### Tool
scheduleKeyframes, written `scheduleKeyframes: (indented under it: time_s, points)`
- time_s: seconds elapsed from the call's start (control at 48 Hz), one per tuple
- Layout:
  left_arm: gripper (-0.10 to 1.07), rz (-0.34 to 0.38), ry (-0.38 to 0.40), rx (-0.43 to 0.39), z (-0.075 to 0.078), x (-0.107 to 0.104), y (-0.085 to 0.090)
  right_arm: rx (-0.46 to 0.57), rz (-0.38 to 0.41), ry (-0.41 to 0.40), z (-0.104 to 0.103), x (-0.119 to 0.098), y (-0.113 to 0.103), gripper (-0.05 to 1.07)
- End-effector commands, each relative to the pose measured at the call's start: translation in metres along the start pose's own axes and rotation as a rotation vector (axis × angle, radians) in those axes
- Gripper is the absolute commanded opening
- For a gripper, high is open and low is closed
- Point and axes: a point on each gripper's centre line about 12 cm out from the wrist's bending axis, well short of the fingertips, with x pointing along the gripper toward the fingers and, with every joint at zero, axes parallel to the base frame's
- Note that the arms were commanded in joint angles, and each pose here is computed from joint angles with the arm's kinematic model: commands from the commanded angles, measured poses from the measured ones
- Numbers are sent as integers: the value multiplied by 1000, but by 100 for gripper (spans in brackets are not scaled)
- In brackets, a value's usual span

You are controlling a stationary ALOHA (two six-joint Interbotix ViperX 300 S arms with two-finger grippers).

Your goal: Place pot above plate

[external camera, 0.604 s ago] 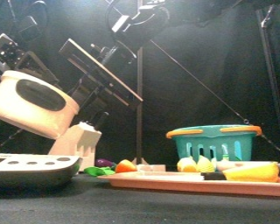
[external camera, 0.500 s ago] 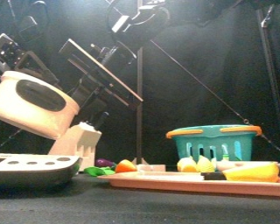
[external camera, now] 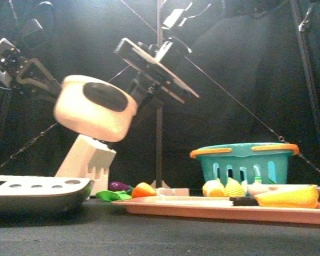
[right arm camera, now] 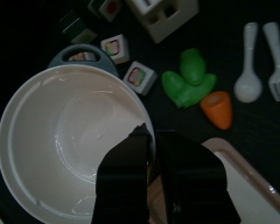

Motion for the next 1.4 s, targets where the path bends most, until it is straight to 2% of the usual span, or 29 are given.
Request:
scheduleKeyframes:
  time_s: [0.0, 0.375, 0.583, 0.917, 1.188, 1.375]
  points:
    - [87, 0, -18, -3, 6, 0, 0, 49, 10, -22, 19, -19, -12, 40]
    - [87, 0, -18, -3, 5, 0, 0, 148, -120, -7, 31, -24, -87, 40]
    - [87, 0, -15, -3, 5, 0, 0, 186, -200, -13, 38, -16, -121, 40]
    - [87, 0, -12, -3, 3, 0, 0, 210, -261, -10, 42, -3, -143, 40]
    - [87, 0, -9, -3, 2, 0, 0, 214, -328, 39, 22, -1, -162, 40]
    - [87, 1, -8, -4, 1, 0, 0, 215, -350, 42, 20, -1, -168, 40]
